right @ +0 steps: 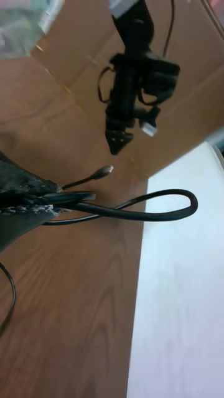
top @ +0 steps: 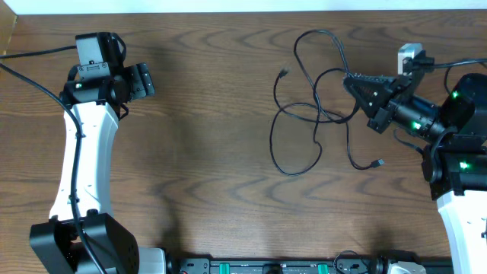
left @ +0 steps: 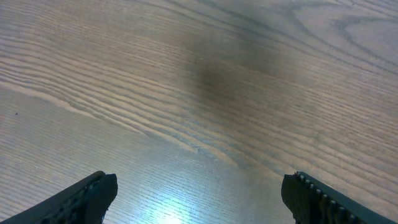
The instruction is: Untangle cables
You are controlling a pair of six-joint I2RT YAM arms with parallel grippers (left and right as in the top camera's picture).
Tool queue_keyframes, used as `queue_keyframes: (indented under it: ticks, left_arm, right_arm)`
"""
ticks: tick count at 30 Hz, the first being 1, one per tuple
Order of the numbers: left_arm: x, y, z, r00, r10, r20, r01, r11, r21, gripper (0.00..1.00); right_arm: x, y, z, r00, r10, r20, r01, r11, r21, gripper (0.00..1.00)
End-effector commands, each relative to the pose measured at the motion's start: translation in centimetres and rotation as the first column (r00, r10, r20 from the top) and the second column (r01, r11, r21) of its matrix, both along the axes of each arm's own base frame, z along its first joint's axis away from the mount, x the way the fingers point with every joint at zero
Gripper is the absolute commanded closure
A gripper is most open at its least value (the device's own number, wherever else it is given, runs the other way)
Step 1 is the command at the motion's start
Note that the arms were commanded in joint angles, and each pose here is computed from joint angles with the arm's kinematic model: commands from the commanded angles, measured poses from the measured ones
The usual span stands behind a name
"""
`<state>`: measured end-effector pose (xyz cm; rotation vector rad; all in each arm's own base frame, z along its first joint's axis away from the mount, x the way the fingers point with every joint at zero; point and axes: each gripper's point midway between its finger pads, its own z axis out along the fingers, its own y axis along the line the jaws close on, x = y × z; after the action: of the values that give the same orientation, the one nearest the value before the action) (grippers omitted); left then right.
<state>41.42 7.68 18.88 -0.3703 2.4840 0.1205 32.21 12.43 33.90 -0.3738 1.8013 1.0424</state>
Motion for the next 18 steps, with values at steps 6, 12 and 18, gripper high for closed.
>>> queue_keyframes:
  ticks: [6,12,18]
  left_arm:
    - [-0.3,-0.2,0.3,1.000,0.017,0.010,-0.017,1.000,-0.025,0.10]
    - [-2.4,-10.6,-0.1,0.913,-0.407,0.033,0.387,0.838,-0.385,0.02]
    - [-4.1,-17.1,0.1,0.720,-0.690,0.075,0.672,0.667,-0.323,0.02]
  right_arm:
    - [-1.0,0.6,-0.5,0.998,0.061,-0.014,-0.061,0.998,-0.008,0.99]
    - [-0.7,0.4,-0.9,0.999,0.047,-0.012,-0.047,0.999,-0.025,0.99]
    - [0.2,0.3,-2.6,0.996,0.045,-0.081,-0.047,0.999,-0.018,0.99]
